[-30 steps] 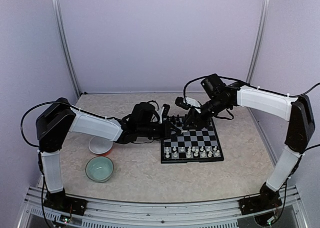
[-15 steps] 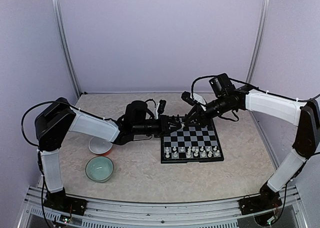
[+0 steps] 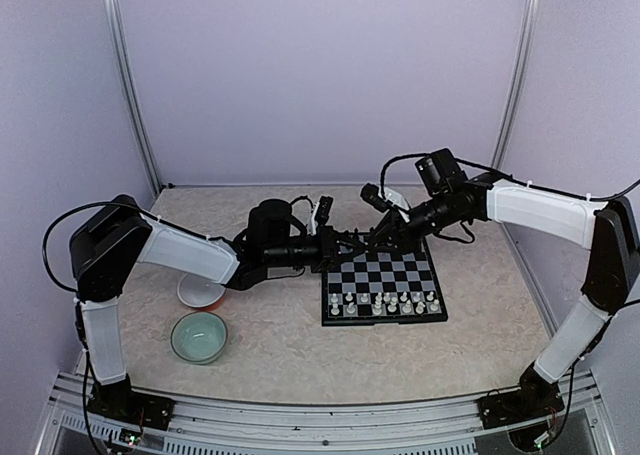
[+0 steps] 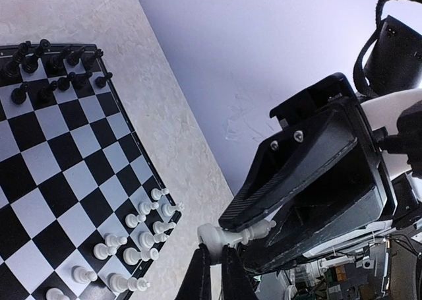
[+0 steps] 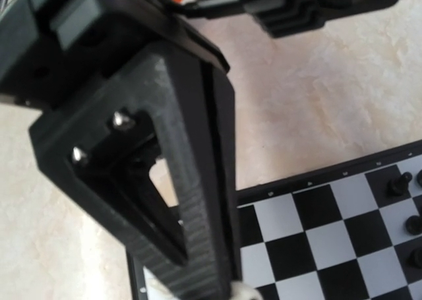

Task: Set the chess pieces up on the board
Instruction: Pass from the left arm to the right

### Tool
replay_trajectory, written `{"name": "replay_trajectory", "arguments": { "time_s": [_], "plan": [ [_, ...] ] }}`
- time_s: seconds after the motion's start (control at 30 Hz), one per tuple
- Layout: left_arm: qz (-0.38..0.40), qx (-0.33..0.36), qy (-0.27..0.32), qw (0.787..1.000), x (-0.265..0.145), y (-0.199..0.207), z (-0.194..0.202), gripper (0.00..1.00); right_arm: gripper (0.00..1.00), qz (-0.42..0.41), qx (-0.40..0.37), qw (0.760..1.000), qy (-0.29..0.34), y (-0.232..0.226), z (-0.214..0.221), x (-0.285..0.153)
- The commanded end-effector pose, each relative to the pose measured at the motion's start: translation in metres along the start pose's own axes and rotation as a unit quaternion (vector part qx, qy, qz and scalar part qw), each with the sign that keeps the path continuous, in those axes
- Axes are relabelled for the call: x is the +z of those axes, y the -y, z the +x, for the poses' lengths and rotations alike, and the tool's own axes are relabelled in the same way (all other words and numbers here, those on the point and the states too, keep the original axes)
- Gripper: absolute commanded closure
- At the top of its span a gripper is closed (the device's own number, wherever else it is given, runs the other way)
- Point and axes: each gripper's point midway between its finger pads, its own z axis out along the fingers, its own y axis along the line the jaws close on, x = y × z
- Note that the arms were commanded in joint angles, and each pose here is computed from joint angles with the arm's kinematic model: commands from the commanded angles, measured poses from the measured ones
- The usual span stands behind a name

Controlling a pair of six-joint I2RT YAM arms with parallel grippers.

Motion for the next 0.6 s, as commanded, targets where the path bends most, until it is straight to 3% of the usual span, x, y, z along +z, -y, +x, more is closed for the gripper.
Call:
{"name": "replay_trajectory", "arguments": {
  "time_s": [0.0,0.17,0.3,0.4,0.57],
  "plan": [
    [0.016,0.008,0.004,1.000,-0.004,0.009,-0.003,0.95,0.83,-0.009,0.006,1.000,0.004,0.001,0.002,0.005],
    [0.015,0.006,0.002,1.000,-0.003,0.007,-0.003,0.92,1.00,-0.008,-0.001,1.000,0.009,0.000,-0.002,0.002],
    [-0.015,0.015,-0.003,1.000,-0.005,-0.002,-0.007,0.71,1.00,0.004,-0.012,1.000,-0.003,0.001,0.001,-0.002],
    [-0.082,0.053,-0.007,0.995,-0.014,-0.013,-0.023,0.61,1.00,0.009,-0.021,0.999,-0.024,0.000,0.011,-0.001],
    [-0.226,0.131,0.002,0.965,-0.047,-0.028,-0.071,0.59,1.00,-0.019,-0.051,0.996,-0.064,-0.025,0.032,0.014]
  ]
}}
